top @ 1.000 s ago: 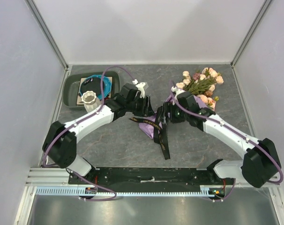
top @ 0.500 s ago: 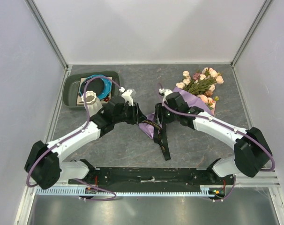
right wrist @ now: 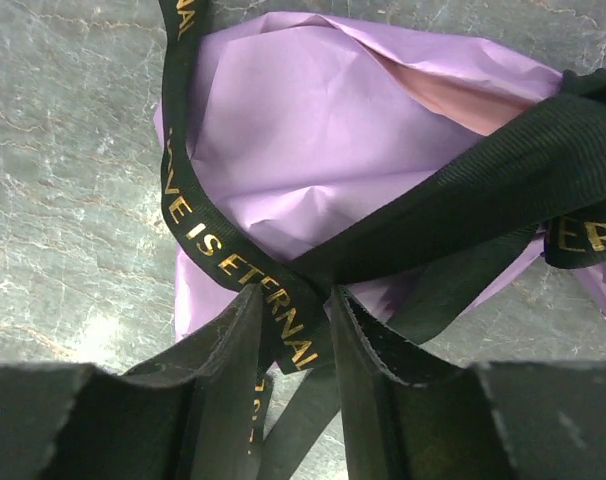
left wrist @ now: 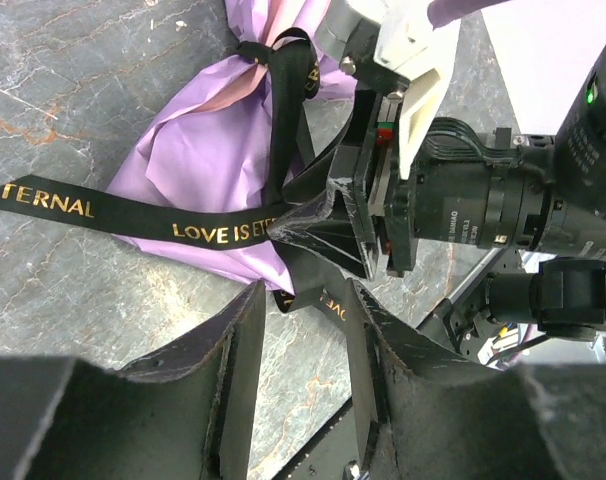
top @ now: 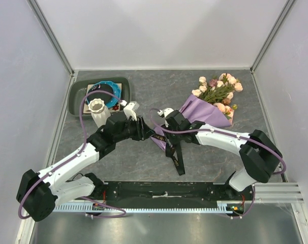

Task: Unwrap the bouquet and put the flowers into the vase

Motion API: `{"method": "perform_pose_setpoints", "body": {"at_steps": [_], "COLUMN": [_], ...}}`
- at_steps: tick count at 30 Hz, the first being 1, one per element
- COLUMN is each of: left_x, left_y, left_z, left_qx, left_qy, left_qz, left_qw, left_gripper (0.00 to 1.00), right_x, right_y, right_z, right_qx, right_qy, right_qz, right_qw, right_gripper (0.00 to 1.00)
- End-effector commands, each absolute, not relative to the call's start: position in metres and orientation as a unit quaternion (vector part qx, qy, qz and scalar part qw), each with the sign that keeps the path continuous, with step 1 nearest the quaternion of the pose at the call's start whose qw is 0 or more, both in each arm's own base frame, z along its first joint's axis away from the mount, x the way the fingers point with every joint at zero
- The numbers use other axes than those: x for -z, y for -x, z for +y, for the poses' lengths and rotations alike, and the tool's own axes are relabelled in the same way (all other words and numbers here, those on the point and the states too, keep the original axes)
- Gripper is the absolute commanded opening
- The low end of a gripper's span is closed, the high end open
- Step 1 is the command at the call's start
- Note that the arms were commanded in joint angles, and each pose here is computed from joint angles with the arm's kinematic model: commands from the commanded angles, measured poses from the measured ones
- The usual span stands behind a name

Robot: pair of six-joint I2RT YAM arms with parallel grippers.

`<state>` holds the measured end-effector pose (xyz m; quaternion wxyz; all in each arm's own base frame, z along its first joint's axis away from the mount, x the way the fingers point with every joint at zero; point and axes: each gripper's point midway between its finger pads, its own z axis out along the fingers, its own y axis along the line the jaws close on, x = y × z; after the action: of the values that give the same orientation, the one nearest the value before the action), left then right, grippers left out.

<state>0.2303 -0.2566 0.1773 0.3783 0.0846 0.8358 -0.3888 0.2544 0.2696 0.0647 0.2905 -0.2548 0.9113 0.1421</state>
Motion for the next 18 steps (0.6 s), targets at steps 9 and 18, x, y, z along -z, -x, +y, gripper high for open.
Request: {"method": "perform_pose_setpoints", "body": {"at_steps": [9, 18], "left_x": [-0.192, -0.188], "left_y": [-0.232, -0.234], "left_z": [-0.259, -0.262], "left_qx": [0.409, 0.41], "left_qy": [-0.074, -0.075], "left_qz": [0.82, 0.823], "left_qw": [0.393, 0.385], "left_gripper": [0.45, 0.45], "right_x": [-0.167, -0.236], "right_y": [-0.292, -0.305], "right_z": [0.283, 0.191], "right_qx": [-0.138, 0.02], "right_qy": [0.198, 0.089], "right_qz": [0.873, 0.858], "right_qw": [0.424, 0.505], "right_gripper": [0.0, 0.0]}}
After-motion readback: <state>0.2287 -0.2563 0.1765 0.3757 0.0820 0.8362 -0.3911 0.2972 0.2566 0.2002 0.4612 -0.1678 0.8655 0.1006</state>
